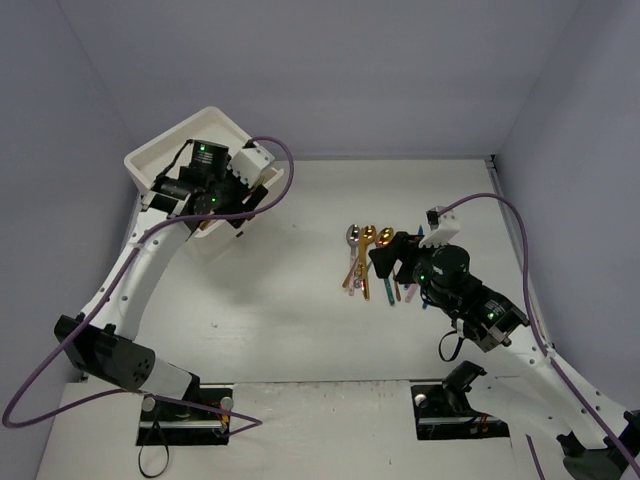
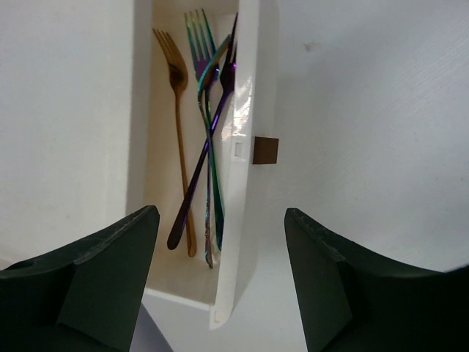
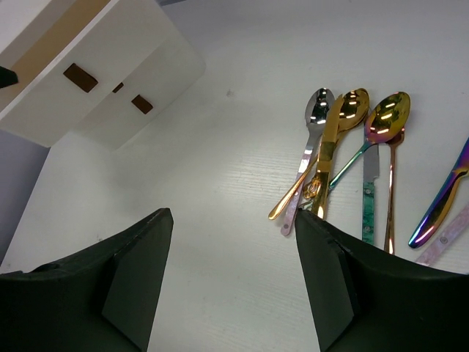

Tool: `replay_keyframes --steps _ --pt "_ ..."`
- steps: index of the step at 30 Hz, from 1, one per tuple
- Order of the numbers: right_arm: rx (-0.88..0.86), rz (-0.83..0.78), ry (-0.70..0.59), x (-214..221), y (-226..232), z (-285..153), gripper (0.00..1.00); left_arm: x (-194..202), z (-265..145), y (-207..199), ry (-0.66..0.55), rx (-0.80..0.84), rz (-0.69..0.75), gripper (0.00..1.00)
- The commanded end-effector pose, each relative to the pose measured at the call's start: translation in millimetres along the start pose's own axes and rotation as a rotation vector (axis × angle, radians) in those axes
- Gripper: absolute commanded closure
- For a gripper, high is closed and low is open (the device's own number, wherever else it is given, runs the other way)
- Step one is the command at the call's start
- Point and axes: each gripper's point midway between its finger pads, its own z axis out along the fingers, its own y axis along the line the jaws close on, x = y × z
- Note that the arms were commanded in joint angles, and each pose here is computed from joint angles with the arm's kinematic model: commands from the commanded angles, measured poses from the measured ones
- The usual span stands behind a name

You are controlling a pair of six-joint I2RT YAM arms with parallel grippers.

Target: Sort the eating utensils into containers

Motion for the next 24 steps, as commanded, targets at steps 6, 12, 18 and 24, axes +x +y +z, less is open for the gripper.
replay_keyframes --steps 6,12,18,24 --pt "-0.045 0.017 -0.025 -9 11 4 0.35 -7 11 14 -0.008 -0.107 0.070 0.28" --pt "-0.047 0.015 -0.014 -6 11 5 0.34 0 19 23 0.007 -0.175 0.083 0.27" --pt "-0.052 0.019 -0.010 -6 12 5 0.34 2 26 30 0.030 -0.207 0.102 0.27" --pt "-0.052 0.018 -0.003 -3 12 6 0.34 -2 27 43 0.040 -0.261 0.123 0.27"
